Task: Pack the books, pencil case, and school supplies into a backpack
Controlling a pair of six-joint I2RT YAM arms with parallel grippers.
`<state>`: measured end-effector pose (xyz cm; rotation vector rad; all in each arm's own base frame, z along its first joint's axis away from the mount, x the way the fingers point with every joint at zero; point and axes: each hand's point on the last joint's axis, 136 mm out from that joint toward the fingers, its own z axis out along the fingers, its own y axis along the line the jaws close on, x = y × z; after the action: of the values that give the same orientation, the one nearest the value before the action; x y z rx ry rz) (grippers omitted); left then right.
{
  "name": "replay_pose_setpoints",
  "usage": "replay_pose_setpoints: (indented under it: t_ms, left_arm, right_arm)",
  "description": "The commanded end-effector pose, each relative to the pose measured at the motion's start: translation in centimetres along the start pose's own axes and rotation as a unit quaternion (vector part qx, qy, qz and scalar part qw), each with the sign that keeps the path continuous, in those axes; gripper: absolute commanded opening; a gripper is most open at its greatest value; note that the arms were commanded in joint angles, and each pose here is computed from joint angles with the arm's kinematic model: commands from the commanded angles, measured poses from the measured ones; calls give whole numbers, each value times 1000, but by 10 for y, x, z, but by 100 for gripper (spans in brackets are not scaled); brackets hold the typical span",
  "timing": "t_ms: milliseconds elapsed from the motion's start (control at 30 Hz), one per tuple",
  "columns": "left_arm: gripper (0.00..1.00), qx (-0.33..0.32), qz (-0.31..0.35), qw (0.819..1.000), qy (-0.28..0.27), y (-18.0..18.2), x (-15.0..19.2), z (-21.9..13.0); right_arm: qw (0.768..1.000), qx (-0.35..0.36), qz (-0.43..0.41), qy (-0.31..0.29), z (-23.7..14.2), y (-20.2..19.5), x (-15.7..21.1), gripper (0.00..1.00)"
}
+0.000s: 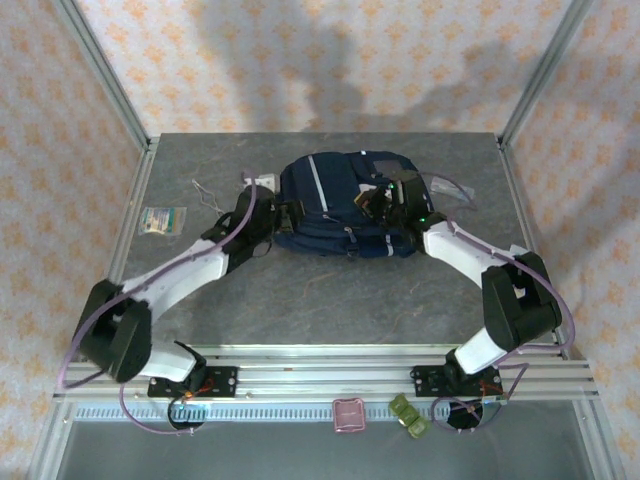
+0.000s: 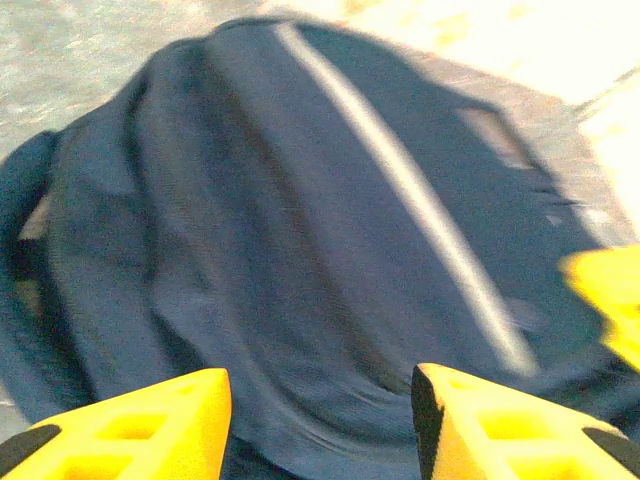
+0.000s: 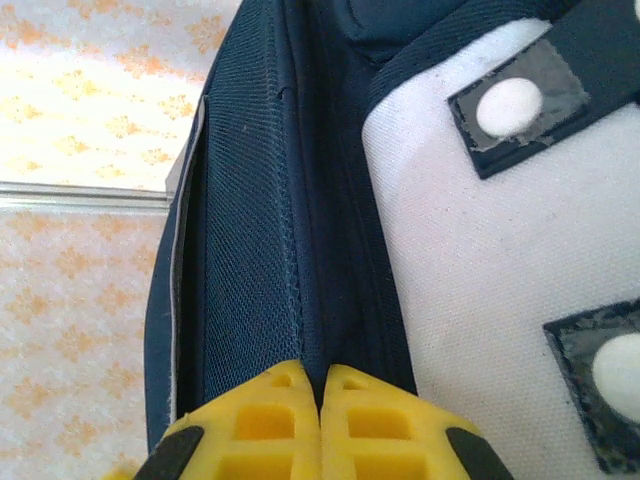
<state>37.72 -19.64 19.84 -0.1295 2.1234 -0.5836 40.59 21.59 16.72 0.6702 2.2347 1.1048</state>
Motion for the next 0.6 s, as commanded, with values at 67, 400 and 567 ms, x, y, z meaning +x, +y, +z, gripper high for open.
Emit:
replay_pose_setpoints:
  t_ms: [67,400,567]
  left_arm:
    - [51,36,-12,998,-50,-36,-5,-19]
    - [54,-15,43,998,-32,-66,22,22]
    - [55,-33,49,998,-24,-69,24,42]
  right_arm:
    - [994,-89,20,-67,-30,71,-36,0]
    - [994,-99,17,-53,-29,77,-27,0]
    - [993,-102,17,-50,-29,77,-24,0]
